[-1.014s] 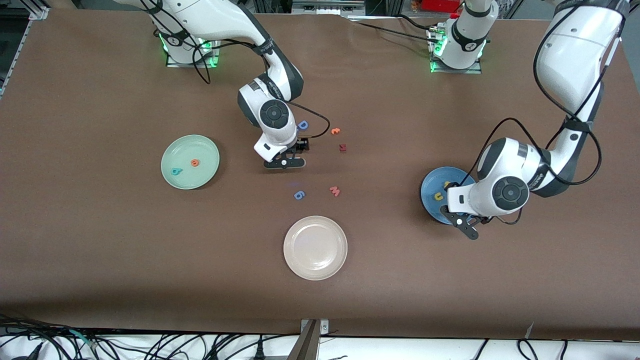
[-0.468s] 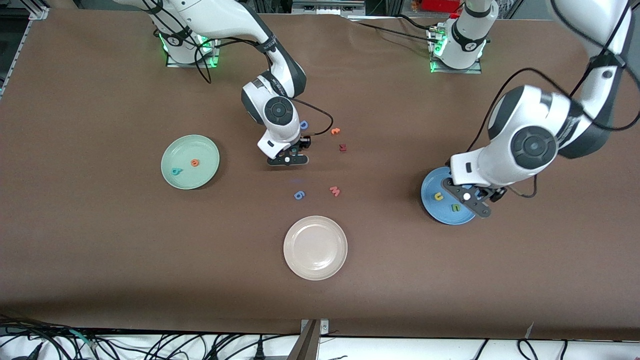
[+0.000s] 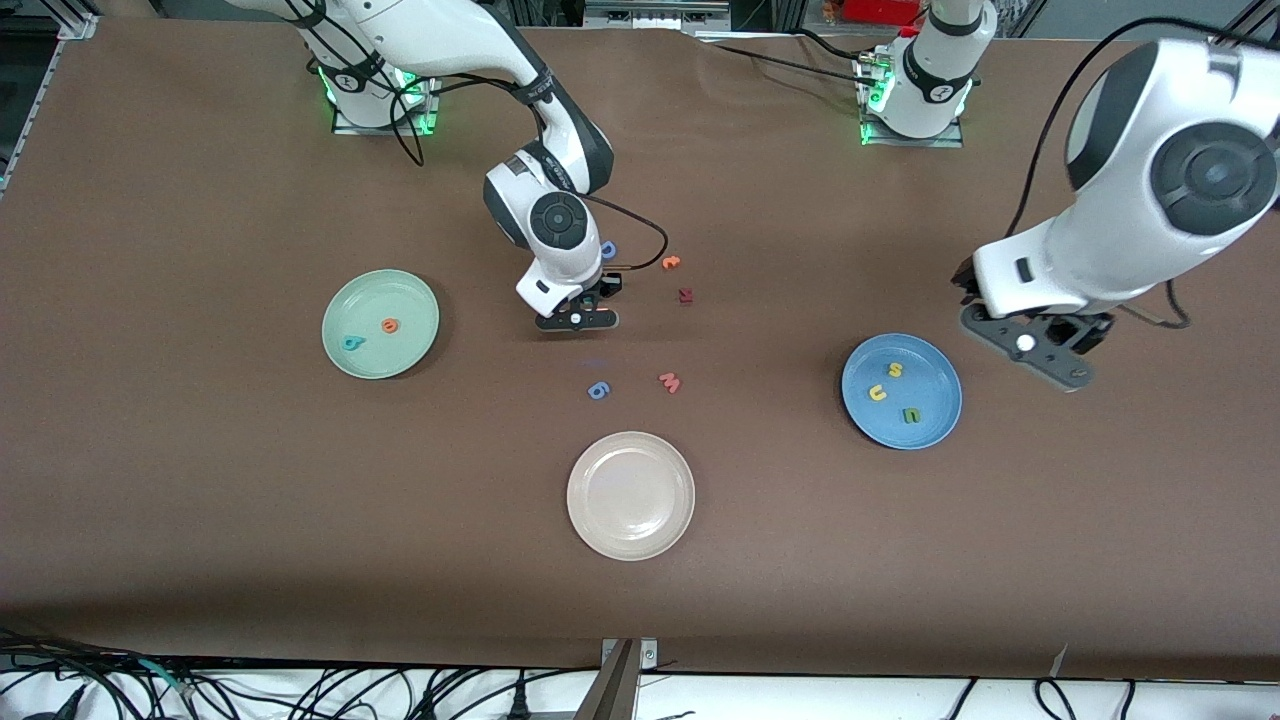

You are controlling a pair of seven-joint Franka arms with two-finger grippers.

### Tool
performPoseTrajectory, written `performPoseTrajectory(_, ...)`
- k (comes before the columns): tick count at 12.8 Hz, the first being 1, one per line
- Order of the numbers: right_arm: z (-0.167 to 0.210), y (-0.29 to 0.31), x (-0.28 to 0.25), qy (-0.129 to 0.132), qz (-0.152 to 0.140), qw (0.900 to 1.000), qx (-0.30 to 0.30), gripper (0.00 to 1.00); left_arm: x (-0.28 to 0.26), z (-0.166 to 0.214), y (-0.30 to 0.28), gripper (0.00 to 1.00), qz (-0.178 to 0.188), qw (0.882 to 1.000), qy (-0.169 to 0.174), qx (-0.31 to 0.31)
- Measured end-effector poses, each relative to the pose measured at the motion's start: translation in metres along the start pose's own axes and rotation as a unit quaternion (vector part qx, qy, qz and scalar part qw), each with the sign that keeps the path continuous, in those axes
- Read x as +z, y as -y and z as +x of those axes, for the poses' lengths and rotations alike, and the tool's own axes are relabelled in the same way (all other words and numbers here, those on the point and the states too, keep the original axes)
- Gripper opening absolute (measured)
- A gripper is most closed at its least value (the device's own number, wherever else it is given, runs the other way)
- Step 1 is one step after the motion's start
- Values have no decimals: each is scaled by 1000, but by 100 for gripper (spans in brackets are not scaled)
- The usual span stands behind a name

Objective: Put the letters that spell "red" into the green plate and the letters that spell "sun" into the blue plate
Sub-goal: 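Put the 1 on the green plate while the left gripper returns to rest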

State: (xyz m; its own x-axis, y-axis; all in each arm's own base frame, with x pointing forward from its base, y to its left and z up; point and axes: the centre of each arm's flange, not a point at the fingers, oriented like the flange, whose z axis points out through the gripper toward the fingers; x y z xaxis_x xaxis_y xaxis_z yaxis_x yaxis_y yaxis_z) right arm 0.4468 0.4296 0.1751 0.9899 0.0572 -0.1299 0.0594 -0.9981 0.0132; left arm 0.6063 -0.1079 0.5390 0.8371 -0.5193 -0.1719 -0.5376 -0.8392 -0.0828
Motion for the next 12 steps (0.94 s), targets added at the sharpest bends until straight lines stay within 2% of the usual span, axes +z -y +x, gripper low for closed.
performPoseTrajectory(1, 0, 0, 0, 0, 0, 1000, 0, 19, -13, -12, 9, 100, -11, 1000, -13, -20)
performPoseTrajectory(3, 0, 0, 0, 0, 0, 1000, 0, 19, -34, -41, 34, 100, -62, 995, -49, -67)
performPoseTrajectory(5, 0, 0, 0, 0, 0, 1000, 1, 19, -43, -62, 58, 100, -83, 989, -68, -100)
performPoseTrajectory(8, 1, -1, -1, -1, 0, 1000, 2, 19, -39, -64, 66, 100, -73, 986, -91, -116)
performPoseTrajectory(10, 7, -7, -10, -4, -1, 1000, 8, 19, -32, -66, 62, 100, -76, 981, -89, -158)
performPoseTrajectory(12, 20, -26, -32, -2, -10, 1000, 17, 19, -35, -80, 61, 100, -63, 973, -82, -206)
